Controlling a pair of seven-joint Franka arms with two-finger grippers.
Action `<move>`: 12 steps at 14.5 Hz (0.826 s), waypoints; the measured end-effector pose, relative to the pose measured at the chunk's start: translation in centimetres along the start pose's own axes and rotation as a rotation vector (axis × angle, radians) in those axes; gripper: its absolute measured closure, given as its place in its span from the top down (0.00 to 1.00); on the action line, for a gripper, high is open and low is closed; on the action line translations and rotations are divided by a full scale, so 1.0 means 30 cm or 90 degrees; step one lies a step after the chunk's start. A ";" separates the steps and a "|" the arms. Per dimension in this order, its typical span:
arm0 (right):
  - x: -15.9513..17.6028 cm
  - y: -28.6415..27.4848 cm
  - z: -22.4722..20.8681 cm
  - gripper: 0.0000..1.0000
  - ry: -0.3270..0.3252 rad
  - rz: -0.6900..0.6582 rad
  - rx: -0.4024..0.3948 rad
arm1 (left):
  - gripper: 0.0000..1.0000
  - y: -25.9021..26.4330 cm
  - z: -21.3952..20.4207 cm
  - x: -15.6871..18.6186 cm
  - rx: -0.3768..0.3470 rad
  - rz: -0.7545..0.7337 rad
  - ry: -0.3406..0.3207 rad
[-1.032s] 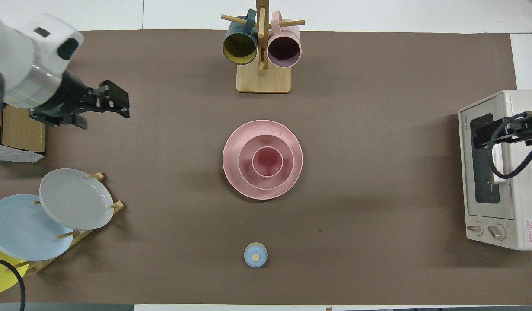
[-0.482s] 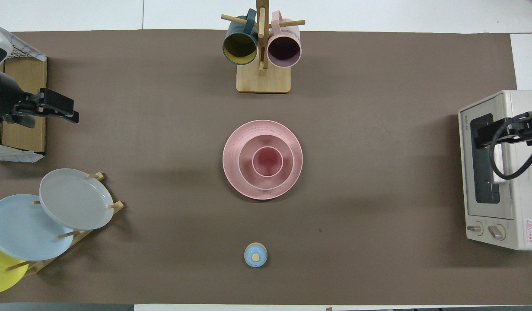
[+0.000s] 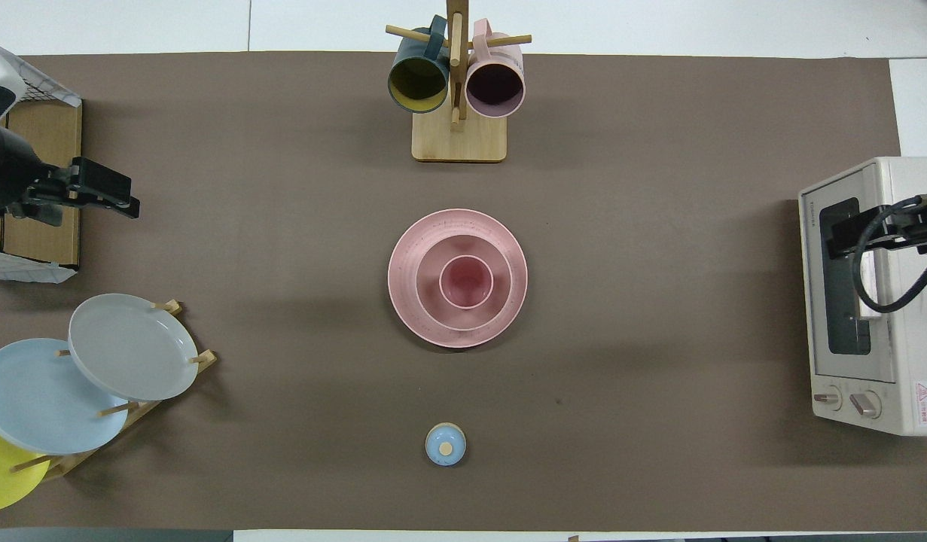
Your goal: Organize tableware
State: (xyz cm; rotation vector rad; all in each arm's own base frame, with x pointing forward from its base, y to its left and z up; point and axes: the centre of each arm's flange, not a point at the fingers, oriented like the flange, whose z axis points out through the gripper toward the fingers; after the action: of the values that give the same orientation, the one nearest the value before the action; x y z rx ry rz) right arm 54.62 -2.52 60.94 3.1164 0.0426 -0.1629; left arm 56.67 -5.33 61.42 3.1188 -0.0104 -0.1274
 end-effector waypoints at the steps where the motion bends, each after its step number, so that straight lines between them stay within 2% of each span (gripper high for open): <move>1: 0.000 0.000 0.000 1.00 0.000 0.000 0.000 | 1.00 0.012 -0.025 -0.030 0.003 0.000 0.002; 3: 0.000 0.000 0.000 1.00 0.000 0.000 0.000 | 1.00 0.021 -0.030 -0.094 0.008 0.000 -0.005; 6: 0.000 0.000 0.000 1.00 0.000 0.000 0.000 | 1.00 0.017 0.032 -0.160 0.012 -0.001 -0.023; 9: 0.000 0.000 0.000 1.00 0.000 0.000 0.000 | 1.00 0.015 0.051 -0.156 0.011 -0.002 -0.007; 12: 0.000 0.000 0.000 1.00 0.000 0.000 0.000 | 1.00 0.018 0.007 -0.148 0.006 -0.003 0.009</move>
State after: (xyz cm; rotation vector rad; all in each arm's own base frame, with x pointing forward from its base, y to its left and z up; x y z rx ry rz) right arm 54.62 -2.52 60.94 3.1164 0.0426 -0.1630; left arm 52.22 -5.84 61.57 3.1288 -0.0041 -0.1052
